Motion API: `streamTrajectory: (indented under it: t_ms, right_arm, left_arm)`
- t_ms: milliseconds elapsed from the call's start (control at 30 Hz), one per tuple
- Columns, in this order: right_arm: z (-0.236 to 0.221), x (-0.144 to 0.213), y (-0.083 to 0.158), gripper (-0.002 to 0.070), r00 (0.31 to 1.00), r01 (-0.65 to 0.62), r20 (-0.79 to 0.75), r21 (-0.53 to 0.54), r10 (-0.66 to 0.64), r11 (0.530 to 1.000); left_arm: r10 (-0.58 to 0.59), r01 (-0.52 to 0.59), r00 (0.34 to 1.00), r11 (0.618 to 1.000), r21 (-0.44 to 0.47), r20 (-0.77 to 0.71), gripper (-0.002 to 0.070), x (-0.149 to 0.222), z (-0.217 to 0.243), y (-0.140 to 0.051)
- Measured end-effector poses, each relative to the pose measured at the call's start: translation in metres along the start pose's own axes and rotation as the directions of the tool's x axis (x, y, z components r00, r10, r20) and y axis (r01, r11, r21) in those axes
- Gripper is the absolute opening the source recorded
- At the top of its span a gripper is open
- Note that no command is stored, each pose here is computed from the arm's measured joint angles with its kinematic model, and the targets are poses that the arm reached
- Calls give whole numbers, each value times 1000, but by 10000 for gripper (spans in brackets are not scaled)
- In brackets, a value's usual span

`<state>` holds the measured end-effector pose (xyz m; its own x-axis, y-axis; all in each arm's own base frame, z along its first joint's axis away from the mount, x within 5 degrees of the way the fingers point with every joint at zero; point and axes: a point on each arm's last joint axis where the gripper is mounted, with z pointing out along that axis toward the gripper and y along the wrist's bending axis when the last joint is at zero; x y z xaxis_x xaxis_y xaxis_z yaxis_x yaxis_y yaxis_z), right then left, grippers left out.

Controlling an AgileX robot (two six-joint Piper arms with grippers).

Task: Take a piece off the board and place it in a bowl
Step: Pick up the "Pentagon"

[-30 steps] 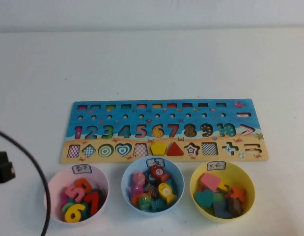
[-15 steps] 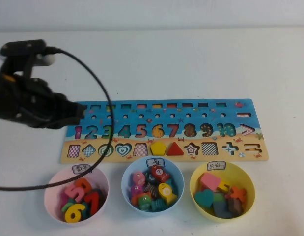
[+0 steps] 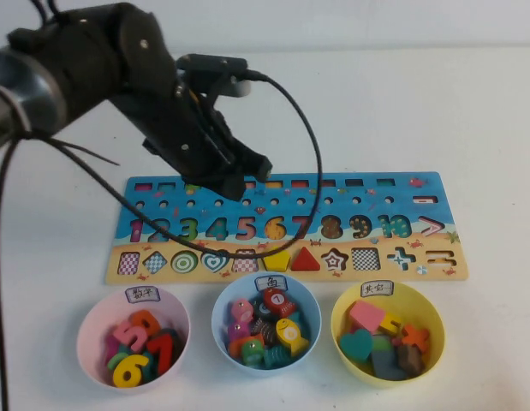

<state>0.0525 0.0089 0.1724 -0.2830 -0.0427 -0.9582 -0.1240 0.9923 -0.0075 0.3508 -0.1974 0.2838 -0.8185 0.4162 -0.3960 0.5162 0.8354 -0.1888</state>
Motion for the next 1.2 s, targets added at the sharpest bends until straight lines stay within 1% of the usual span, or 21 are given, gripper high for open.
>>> streamTrajectory:
  t_ms: [33, 133, 200, 267, 333, 467, 567, 667, 800, 933, 967, 1033, 1100, 1200]
  right_arm:
    - [0, 0, 0, -18, 1000, 0, 0, 0, 0, 1000]
    - [0, 0, 0, -18, 1000, 0, 0, 0, 0, 1000]
    - [0, 0, 0, -18, 1000, 0, 0, 0, 0, 1000]
    - [0, 0, 0, -18, 1000, 0, 0, 0, 0, 1000]
    - [0, 0, 0, -18, 1000, 0, 0, 0, 0, 1000]
    - [0, 0, 0, -18, 1000, 0, 0, 0, 0, 1000]
    - [0, 0, 0, -18, 1000, 0, 0, 0, 0, 1000]
    - [0, 0, 0, -18, 1000, 0, 1, 0, 0, 1000]
    - [0, 0, 0, -18, 1000, 0, 1, 0, 0, 1000]
    - [0, 0, 0, -18, 1000, 0, 1, 0, 0, 1000]
    - [0, 0, 0, -18, 1000, 0, 1, 0, 0, 1000]
    - [0, 0, 0, -18, 1000, 0, 1, 0, 0, 1000]
    - [0, 0, 0, -18, 1000, 0, 1, 0, 0, 1000]
    - [0, 0, 0, -18, 1000, 0, 1, 0, 0, 1000]
  left_arm:
    - [22, -22, 1000, 1000, -4, -11, -3, -3, 2, -5]
    - [165, -165, 981, 986, 6, -105, -3, -7, 17, -20]
    - [301, -297, 943, 954, 47, -146, -3, -11, 23, -24]
    - [438, -430, 887, 899, 79, -146, -3, -15, 28, -25]
    - [557, -550, 821, 830, 92, -122, -3, -22, 30, -25]
    - [709, -701, 700, 706, 102, -91, -3, -30, 32, -25]
    - [765, -756, 637, 644, 118, -91, -3, -31, 40, -24]
    - [790, -778, 604, 613, 142, -103, -3, -29, 53, -22]
    - [803, -784, 585, 596, 170, -116, -3, -27, 67, -20]
    - [817, -798, 559, 577, 175, -144, 4, -25, 76, -22]
    - [820, -801, 554, 572, 174, -146, 20, -25, 76, -22]
    - [824, -805, 547, 566, 178, -145, 76, -25, 77, -24]
    - [842, -822, 522, 540, 183, -140, 181, -25, 78, -25]
    - [861, -841, 489, 508, 188, -141, 365, -24, 79, -24]
